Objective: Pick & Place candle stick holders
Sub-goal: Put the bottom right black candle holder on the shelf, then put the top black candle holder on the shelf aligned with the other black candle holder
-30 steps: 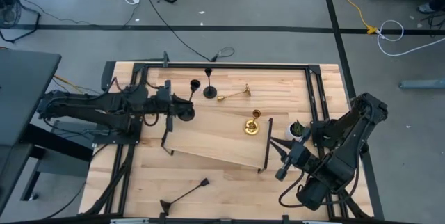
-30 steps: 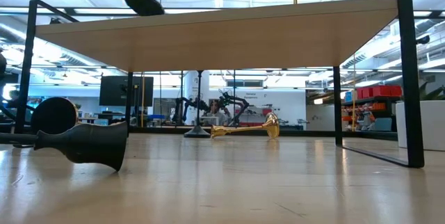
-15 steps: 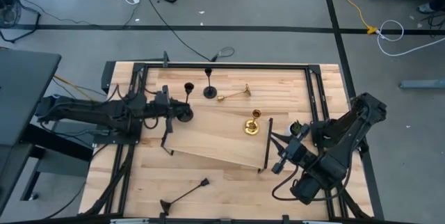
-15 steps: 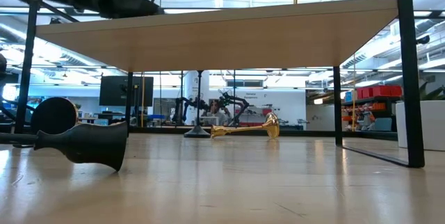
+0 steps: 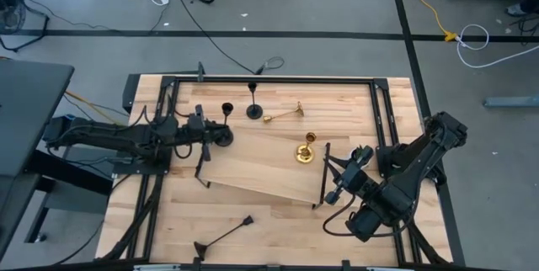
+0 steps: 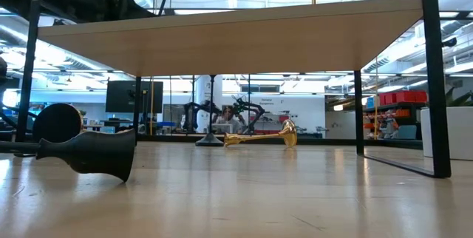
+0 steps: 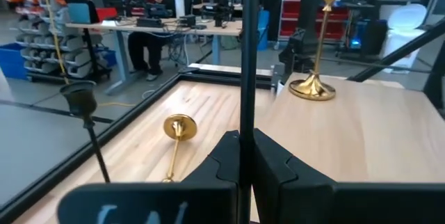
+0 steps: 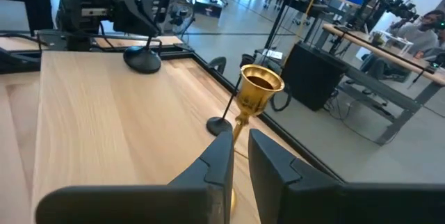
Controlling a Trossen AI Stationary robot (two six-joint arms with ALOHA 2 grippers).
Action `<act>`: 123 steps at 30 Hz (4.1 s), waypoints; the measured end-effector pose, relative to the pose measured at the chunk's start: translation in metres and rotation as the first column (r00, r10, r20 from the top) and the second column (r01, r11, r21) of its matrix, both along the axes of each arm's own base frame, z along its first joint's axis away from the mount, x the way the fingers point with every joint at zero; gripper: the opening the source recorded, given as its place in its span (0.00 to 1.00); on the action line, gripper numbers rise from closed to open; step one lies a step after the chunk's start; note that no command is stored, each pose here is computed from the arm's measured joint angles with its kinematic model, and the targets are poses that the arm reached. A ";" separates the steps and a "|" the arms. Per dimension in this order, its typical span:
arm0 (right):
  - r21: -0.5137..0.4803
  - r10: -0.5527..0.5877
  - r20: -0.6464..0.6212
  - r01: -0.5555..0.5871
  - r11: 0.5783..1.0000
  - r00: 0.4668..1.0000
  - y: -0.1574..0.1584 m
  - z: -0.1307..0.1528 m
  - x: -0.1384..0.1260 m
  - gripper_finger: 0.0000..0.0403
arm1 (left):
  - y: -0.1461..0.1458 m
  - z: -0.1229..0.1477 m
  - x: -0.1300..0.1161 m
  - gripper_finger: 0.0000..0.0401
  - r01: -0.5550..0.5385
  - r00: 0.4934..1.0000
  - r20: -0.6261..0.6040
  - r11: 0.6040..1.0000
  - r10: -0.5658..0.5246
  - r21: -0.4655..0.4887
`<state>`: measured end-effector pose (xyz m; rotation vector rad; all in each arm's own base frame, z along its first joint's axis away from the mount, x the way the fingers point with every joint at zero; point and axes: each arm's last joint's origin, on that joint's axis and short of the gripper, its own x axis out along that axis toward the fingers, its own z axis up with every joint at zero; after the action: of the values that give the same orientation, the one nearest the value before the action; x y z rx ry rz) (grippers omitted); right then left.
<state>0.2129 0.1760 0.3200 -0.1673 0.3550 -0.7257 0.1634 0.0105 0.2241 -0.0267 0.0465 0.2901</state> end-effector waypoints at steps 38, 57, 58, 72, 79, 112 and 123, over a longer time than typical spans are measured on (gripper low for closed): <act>-0.003 0.004 -0.018 -0.004 1.000 1.000 0.000 0.000 0.000 0.12 | 0.003 -0.003 0.006 0.38 0.038 0.999 0.000 0.999 -0.038 -0.028; -0.004 0.005 -0.030 -0.005 1.000 1.000 0.000 0.000 -0.001 0.12 | 0.002 0.045 -0.017 0.56 0.020 0.980 -0.197 0.999 -0.030 -0.049; -0.005 0.004 -0.031 -0.005 1.000 1.000 -0.001 0.000 -0.001 0.12 | 0.002 0.049 -0.021 0.56 0.014 0.979 -0.202 0.999 -0.023 -0.047; -0.026 -0.003 -0.045 0.002 1.000 0.999 -0.003 -0.006 -0.001 0.12 | 0.012 0.067 -0.060 0.56 -0.395 0.870 -0.288 0.915 0.401 0.081; -0.028 -0.003 -0.047 0.002 1.000 0.999 -0.003 -0.006 -0.001 0.12 | 0.027 0.062 -0.054 0.56 -0.534 0.772 -0.326 0.835 0.545 0.131; -0.040 0.008 -0.074 -0.011 0.999 0.997 -0.002 -0.007 -0.001 0.12 | 0.155 -0.010 0.046 0.56 -0.129 0.920 -0.381 0.989 0.094 -0.067; -0.046 0.009 -0.072 -0.012 0.999 0.997 -0.002 -0.006 -0.001 0.12 | 0.169 -0.044 0.069 0.56 -0.038 0.939 -0.343 0.994 0.002 -0.100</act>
<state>0.2117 0.1738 0.3136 -0.2393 0.4056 -0.7192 0.2323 0.1794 0.1806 -0.0810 0.4089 0.3103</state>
